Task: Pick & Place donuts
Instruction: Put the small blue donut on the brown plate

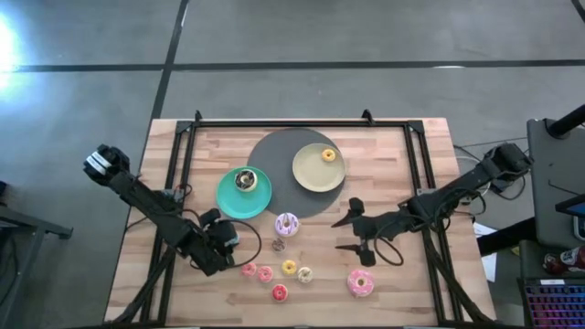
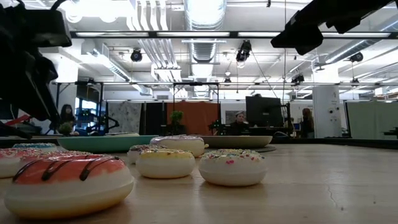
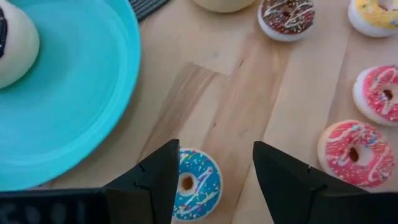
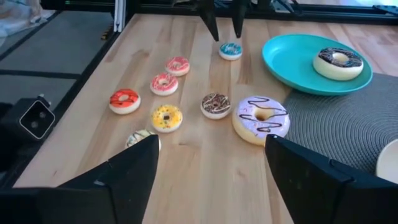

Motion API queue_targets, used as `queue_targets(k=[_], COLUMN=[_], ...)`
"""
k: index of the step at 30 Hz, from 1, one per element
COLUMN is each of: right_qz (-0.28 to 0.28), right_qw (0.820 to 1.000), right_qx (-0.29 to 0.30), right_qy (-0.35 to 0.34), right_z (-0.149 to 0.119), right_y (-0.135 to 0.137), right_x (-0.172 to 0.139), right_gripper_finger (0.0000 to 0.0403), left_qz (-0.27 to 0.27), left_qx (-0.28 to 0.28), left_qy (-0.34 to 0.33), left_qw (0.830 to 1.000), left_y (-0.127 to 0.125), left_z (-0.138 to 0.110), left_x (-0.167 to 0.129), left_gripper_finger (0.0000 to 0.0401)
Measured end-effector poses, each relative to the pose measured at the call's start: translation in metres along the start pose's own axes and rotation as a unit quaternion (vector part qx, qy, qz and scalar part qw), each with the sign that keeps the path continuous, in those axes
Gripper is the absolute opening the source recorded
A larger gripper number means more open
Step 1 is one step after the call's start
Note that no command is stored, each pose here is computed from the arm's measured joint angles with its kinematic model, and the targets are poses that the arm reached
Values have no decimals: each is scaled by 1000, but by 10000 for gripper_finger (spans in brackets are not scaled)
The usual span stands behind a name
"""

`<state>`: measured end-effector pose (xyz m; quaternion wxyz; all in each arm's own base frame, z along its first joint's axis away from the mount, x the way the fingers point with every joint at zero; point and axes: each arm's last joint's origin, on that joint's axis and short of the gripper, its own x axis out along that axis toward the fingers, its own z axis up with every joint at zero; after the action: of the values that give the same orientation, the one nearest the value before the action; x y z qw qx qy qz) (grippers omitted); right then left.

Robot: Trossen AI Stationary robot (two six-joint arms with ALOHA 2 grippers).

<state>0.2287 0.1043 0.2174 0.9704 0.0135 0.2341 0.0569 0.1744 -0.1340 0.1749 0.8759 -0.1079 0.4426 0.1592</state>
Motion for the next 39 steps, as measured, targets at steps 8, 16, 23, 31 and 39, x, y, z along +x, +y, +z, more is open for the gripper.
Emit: queue_targets(k=[8,16,23,31,39], right_qz=[0,1,2,5,7], right_qw=[1000,1000,1000,1000,1000], right_qx=[-1,-1,1,1,0], right_qy=[0,1,1,1,1], right_z=[0,0,0,0,-1], right_y=[0,0,0,2,3], right_x=[0,0,0,0,-1], right_gripper_finger=[284,279,283,274,278], left_qz=[-9,-18,-21,-1,8], left_qx=[2,5,20,34,38], left_qy=[30,46,68,60,65], left_qw=[999,999,997,998,997], left_y=[-1,-2,-1,0,1], left_z=[-3,-4,-6,-9,-13], left_x=[3,3,3,8,13], left_gripper_finger=[179,179,179,179,179])
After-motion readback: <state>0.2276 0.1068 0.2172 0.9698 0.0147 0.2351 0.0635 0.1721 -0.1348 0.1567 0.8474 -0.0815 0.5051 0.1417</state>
